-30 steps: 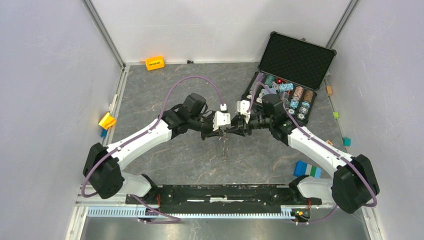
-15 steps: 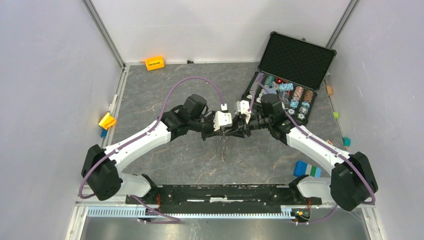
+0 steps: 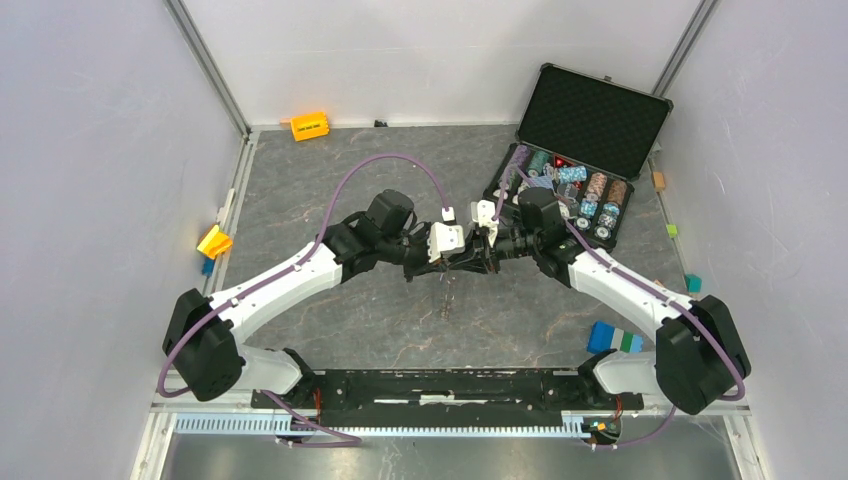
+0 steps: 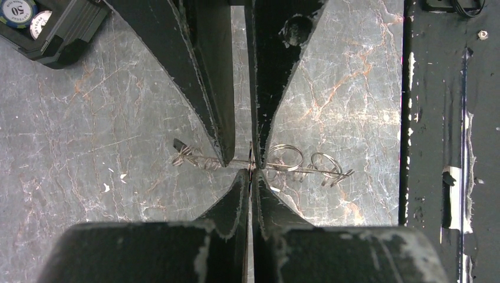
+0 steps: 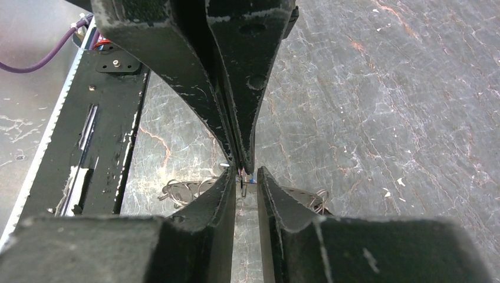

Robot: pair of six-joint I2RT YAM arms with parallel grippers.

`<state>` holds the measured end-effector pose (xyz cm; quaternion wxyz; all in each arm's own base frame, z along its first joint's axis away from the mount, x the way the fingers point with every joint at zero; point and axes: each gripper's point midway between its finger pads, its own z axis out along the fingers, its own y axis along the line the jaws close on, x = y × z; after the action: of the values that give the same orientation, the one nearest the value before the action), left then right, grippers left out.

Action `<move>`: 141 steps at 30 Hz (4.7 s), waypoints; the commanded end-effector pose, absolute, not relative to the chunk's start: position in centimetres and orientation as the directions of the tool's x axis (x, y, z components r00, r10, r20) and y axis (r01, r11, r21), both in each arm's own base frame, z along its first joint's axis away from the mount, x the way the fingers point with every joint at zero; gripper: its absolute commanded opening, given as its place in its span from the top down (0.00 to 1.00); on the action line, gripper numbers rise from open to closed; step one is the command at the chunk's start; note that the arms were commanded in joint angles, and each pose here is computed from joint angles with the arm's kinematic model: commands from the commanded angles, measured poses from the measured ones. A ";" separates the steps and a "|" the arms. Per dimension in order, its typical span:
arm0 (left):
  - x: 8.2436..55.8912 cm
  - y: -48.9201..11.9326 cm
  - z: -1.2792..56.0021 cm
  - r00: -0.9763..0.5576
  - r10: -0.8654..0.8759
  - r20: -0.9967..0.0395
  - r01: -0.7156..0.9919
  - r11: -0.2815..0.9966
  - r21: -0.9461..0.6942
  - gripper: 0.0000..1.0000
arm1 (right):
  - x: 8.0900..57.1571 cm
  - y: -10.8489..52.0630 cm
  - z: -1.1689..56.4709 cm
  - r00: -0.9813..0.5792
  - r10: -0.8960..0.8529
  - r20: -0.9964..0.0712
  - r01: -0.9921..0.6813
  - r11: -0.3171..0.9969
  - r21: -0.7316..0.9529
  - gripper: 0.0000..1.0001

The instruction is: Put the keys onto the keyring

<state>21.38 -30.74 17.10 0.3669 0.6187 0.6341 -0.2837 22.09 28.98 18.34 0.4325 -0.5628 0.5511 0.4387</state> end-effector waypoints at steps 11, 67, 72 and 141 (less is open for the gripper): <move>21.4 -31.7 19.4 0.060 0.507 -0.860 0.990 0.082 0.117 0.98 | 22.4 29.3 18.7 0.011 -0.225 -0.974 -0.999 -0.031 -0.004 0.81; 21.6 -31.6 19.1 0.126 0.380 -0.917 0.990 -0.102 0.094 0.98 | 21.6 28.6 23.7 0.112 -0.118 -0.987 -0.994 -0.026 -0.110 1.00; 21.6 -32.0 18.8 0.089 0.375 -0.923 0.993 -0.100 0.055 0.98 | 21.6 28.5 24.0 0.118 -0.113 -0.987 -0.993 -0.016 -0.117 1.00; 23.1 -30.5 21.3 0.080 0.472 -0.878 0.991 0.056 0.120 0.98 | 23.2 27.6 22.5 0.064 -0.152 -0.986 -0.996 0.046 -0.072 0.72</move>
<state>21.74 -31.46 20.31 0.4041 0.6248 0.5479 -0.3824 21.91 27.67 21.41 0.4773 -0.5355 0.5327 0.4492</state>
